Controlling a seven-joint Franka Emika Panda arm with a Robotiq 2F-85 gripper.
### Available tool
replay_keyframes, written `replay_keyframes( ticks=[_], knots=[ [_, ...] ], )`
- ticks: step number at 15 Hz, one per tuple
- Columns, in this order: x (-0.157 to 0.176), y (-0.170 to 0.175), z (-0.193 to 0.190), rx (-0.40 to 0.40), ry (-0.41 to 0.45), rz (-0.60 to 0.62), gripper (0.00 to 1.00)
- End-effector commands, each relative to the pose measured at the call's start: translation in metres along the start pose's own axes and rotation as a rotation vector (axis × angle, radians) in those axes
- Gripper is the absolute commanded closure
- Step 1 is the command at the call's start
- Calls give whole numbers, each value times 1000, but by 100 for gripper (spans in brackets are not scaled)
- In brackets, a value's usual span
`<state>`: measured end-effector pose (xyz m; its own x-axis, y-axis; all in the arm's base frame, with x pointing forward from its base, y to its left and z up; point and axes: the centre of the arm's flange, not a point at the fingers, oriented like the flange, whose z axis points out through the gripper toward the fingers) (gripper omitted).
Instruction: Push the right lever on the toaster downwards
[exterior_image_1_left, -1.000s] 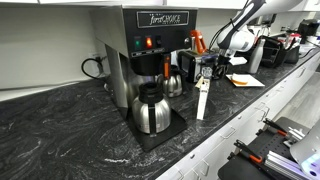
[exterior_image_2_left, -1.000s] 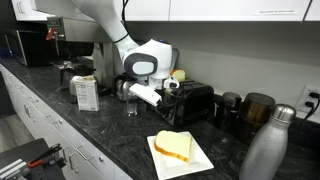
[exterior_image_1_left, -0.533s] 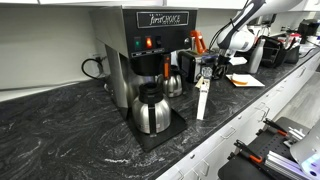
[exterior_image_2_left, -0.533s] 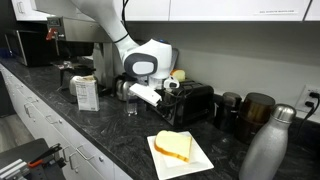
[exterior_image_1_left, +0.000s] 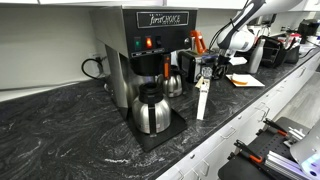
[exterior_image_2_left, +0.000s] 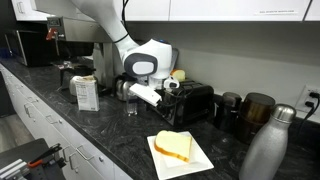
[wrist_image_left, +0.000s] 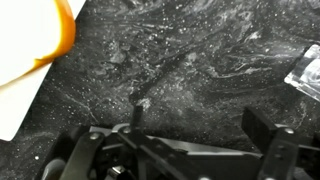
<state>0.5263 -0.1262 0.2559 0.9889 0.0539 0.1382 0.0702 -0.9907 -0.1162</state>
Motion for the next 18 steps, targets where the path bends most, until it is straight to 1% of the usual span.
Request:
replay_keyframes(
  ticks=[1,18],
  knots=[
    [3,4,1,8,15,4,0],
    [0,0,0,0,0,0,0]
  ],
)
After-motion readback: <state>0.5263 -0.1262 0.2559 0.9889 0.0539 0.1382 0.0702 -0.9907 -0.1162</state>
